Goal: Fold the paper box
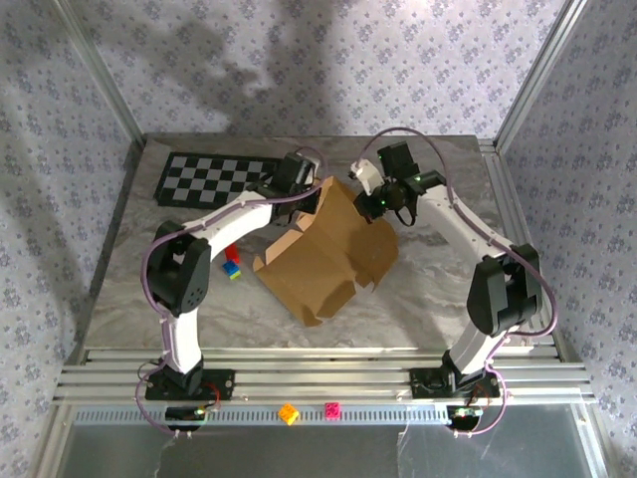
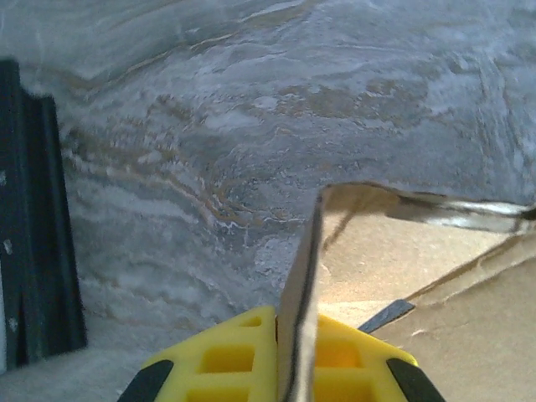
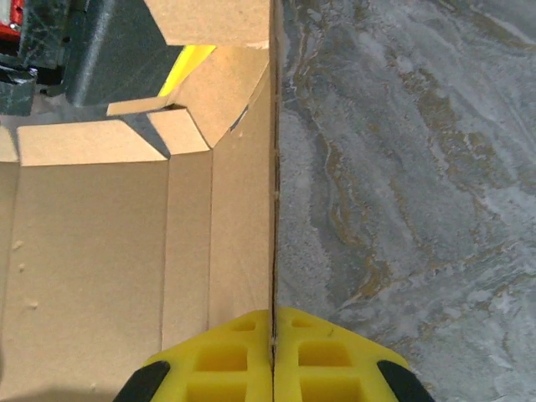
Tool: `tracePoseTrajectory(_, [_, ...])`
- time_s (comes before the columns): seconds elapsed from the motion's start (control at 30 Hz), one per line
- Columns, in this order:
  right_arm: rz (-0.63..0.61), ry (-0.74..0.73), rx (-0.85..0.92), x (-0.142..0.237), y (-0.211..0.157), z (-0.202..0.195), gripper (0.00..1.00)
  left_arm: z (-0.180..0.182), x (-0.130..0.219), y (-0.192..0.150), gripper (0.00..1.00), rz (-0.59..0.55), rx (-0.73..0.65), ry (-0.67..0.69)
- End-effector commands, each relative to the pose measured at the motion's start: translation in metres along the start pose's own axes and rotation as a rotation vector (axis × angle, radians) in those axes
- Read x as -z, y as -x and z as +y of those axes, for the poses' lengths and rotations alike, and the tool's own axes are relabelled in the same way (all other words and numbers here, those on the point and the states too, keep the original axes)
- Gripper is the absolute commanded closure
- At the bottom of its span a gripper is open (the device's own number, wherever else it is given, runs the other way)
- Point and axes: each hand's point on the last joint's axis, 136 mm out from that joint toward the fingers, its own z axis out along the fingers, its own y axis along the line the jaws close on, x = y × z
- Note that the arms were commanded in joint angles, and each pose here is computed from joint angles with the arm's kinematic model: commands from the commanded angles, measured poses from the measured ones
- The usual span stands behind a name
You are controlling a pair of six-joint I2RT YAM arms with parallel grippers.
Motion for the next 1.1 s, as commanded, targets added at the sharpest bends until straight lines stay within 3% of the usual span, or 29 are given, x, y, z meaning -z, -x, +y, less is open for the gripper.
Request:
tracePoseTrajectory(0.0, [-0.027,-0.061,0.032,0.001,0.01,0.0,1.0,0.028,0.005,0.0,0.93,-0.053,0.296,0.102])
tracePoseTrajectory(0.2, [-0.01,-0.085,0.088,-0.009,0.012,0.014,1.0,0.015,-0.005,0.001,0.78,-0.044,0.463,0.009])
tracePoseTrajectory(0.33, [0.009,-0.068,0.143,-0.007,0.004,0.013,1.0,0.032,0.014,0.009,0.55,-0.07,0.469,0.041])
tracePoseTrajectory(0.5, [-0.023,0.064,0.148,0.005,-0.003,0.012,1.0,0.057,0.045,0.02,0.5,-0.082,0.37,-0.086])
tracePoseTrajectory(0.6, [-0.055,0.16,0.089,0.012,-0.003,0.01,1.0,0.065,0.044,0.0,0.51,0.01,0.289,-0.208])
tracePoseTrajectory(0.7, [-0.065,0.206,0.054,0.011,-0.004,0.006,1.0,0.082,0.034,-0.023,0.54,0.076,0.325,-0.251])
tracePoseTrajectory(0.9, [0.001,0.105,0.109,-0.002,-0.009,-0.003,1.0,0.103,0.022,-0.024,0.67,0.042,0.463,-0.291])
tracePoseTrajectory(1.07, [0.027,0.084,0.101,-0.009,-0.013,-0.01,1.0,0.082,0.02,-0.025,0.83,0.064,0.406,-0.361])
